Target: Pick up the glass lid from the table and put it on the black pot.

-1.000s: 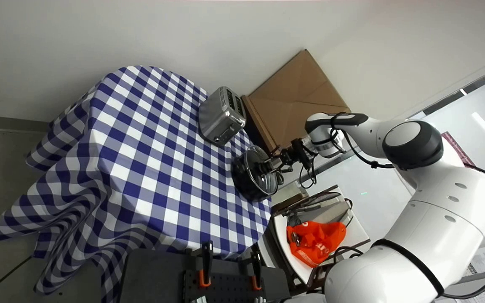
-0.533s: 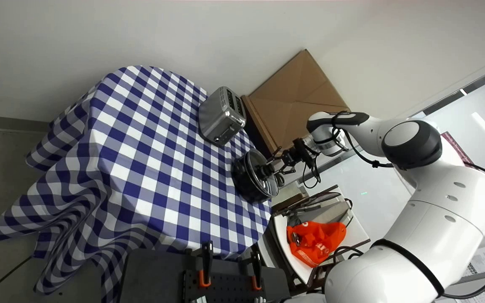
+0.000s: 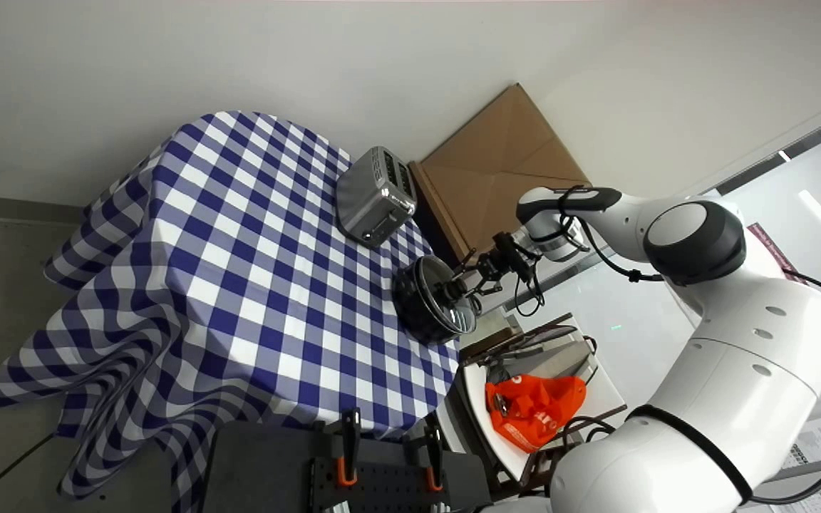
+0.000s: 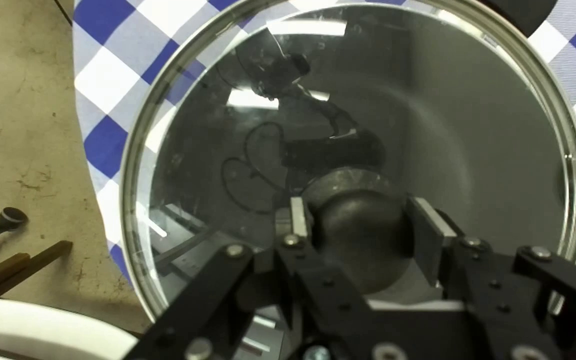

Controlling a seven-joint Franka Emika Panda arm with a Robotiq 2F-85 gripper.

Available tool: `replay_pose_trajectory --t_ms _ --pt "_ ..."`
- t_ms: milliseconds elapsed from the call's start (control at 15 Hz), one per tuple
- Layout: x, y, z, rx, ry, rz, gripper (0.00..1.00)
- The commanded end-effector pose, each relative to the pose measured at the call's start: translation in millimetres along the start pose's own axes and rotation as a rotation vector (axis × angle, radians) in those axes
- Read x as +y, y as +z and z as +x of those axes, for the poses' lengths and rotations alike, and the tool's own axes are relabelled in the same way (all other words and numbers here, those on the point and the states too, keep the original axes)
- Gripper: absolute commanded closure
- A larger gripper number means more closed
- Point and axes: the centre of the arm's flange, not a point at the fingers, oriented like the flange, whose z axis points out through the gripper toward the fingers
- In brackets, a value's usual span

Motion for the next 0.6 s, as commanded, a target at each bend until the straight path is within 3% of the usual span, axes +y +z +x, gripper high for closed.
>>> replay_pose_trajectory --t_ms 0,533 --pt "-9.8 -2.5 1.4 0.023 0.004 -0.03 0.75" --pt "-26.4 4.5 -2.0 0.114 -0.026 -0.046 0.75"
